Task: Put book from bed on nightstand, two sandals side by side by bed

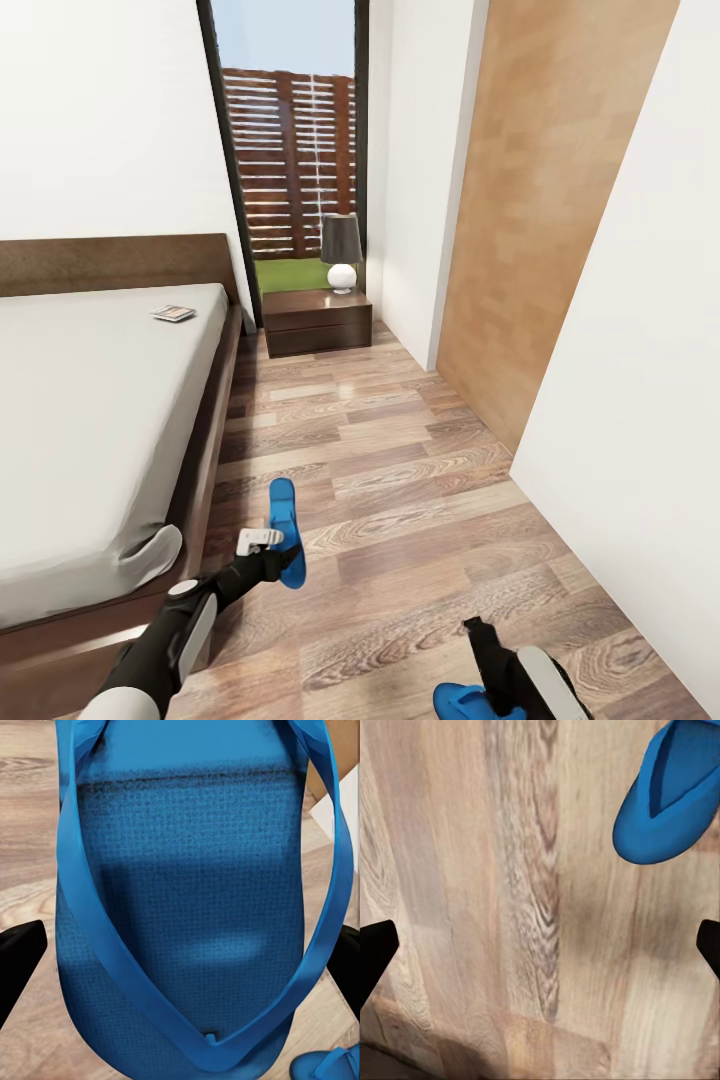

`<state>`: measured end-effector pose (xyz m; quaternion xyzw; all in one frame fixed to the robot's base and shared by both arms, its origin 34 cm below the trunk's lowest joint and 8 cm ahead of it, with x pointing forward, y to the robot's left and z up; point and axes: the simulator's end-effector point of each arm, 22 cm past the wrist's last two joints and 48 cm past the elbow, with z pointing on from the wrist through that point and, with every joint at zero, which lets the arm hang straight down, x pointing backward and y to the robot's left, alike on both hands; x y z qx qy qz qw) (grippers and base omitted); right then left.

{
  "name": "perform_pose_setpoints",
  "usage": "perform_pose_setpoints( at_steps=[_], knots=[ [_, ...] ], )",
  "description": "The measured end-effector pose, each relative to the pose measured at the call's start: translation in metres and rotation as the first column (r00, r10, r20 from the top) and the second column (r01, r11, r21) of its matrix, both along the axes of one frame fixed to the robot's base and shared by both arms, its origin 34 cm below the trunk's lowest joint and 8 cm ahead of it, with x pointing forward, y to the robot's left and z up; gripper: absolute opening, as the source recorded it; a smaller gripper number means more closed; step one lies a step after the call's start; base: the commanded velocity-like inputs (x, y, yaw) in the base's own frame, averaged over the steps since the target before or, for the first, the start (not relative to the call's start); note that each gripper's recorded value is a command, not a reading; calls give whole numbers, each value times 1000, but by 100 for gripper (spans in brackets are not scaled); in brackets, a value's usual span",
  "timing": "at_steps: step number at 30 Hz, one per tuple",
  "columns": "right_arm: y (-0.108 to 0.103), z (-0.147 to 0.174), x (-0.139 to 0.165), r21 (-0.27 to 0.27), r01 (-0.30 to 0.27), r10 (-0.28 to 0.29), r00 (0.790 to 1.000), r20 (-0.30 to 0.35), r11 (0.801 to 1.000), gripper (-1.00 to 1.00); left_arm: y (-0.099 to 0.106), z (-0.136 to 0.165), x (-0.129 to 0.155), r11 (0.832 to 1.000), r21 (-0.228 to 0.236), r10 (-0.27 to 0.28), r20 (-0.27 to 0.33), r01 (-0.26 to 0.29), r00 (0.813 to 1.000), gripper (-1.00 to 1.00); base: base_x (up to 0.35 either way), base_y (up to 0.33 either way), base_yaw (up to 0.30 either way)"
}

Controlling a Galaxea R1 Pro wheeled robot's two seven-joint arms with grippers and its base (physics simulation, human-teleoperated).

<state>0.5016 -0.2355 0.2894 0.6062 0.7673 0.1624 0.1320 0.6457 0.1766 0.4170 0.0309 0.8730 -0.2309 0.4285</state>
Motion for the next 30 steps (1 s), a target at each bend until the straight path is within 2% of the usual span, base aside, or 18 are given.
perform_pose_setpoints(
  at_steps=[2, 5, 8, 14, 20, 30],
  knots=[
    [10, 3, 2, 87, 58, -58, 998, -1, 994, 100, -1, 0, 0, 1000, -1, 1, 1, -1, 1000, -100, 0, 0, 0],
    [15, 4, 3, 132, 88, -88, 996, -4, 987, 100, -2, 0, 0, 1000, -1, 2, 1, -2, 1000, -100, 0, 0, 0],
    [18, 5, 3, 155, 89, -89, 996, -5, 984, 100, -2, 0, 0, 1000, -1, 2, 0, -2, 1000, -100, 0, 0, 0],
    [-2, 7, 1, 165, 43, -43, 999, -3, 985, 100, -3, 0, 0, 1000, -3, 2, 0, -2, 1000, -100, 0, 0, 0],
    [-27, 7, 1, 139, 47, -47, 999, -3, 989, 100, -3, 0, 0, 1000, -3, 2, 0, -2, 1000, -100, 0, 0, 0],
    [-28, -6, -2, 145, 50, -51, 999, -1, 988, 100, -3, -13, -3, 1000, -4, 0, 0, 0, 1000, -100, 0, 0, 0]
  ],
)
